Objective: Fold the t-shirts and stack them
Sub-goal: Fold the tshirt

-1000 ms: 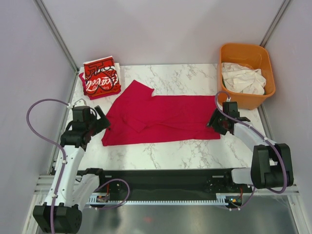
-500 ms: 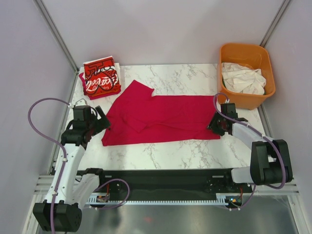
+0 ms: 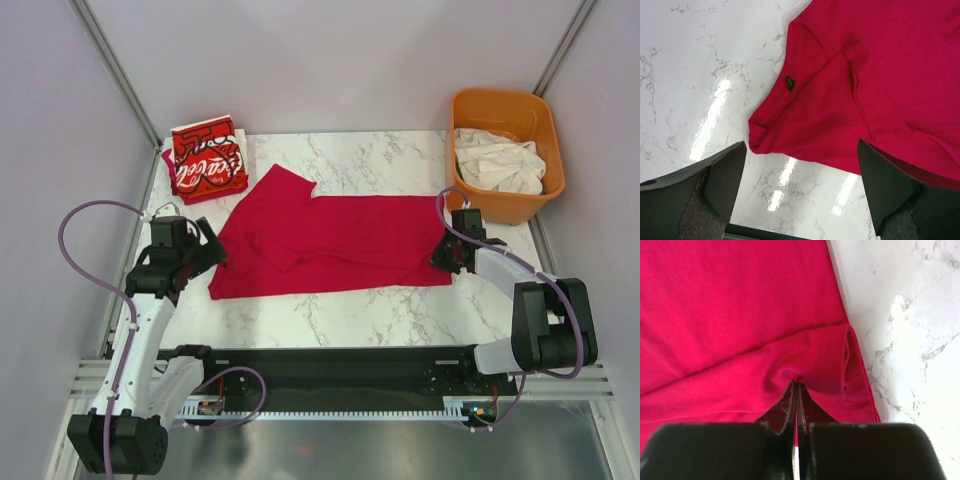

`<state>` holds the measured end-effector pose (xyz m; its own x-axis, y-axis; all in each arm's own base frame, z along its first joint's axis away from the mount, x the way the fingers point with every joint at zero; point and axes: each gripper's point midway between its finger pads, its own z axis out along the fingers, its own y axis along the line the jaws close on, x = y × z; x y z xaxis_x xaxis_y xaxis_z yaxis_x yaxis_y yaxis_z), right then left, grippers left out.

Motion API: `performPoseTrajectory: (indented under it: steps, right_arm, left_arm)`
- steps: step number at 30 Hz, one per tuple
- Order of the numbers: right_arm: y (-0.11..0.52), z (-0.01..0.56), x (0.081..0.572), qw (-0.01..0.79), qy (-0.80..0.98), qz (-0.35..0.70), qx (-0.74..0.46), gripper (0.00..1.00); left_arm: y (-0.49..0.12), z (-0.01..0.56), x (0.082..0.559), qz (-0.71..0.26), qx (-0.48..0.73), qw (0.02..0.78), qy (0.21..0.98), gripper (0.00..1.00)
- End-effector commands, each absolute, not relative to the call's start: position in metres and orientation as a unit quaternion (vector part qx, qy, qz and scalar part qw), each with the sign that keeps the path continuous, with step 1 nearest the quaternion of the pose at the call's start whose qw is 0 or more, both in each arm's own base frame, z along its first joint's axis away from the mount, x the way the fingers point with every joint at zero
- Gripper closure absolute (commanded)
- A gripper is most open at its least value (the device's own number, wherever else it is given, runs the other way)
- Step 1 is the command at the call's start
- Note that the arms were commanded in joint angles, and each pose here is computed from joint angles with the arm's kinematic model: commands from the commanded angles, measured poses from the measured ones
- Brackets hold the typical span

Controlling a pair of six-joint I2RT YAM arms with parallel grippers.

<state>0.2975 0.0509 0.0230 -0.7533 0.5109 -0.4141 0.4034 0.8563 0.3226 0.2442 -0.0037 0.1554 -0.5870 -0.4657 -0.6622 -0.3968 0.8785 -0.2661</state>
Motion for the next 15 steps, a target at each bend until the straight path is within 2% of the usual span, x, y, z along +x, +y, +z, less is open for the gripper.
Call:
performPoseTrajectory:
  steps: [1,15]
  right_arm:
    - [0.053,0.045,0.32,0.289,0.918,0.118,0.243,0.98]
    - [0.04,0.071,0.366,0.324,0.903,0.09,0.268,1.0]
  left_arm:
    - [-0.005,0.156,0.245,-0.044,-0.223,0.386,0.894,0.01]
    - [-0.009,0.15,0.247,-0.051,-0.215,0.373,0.901,0.01]
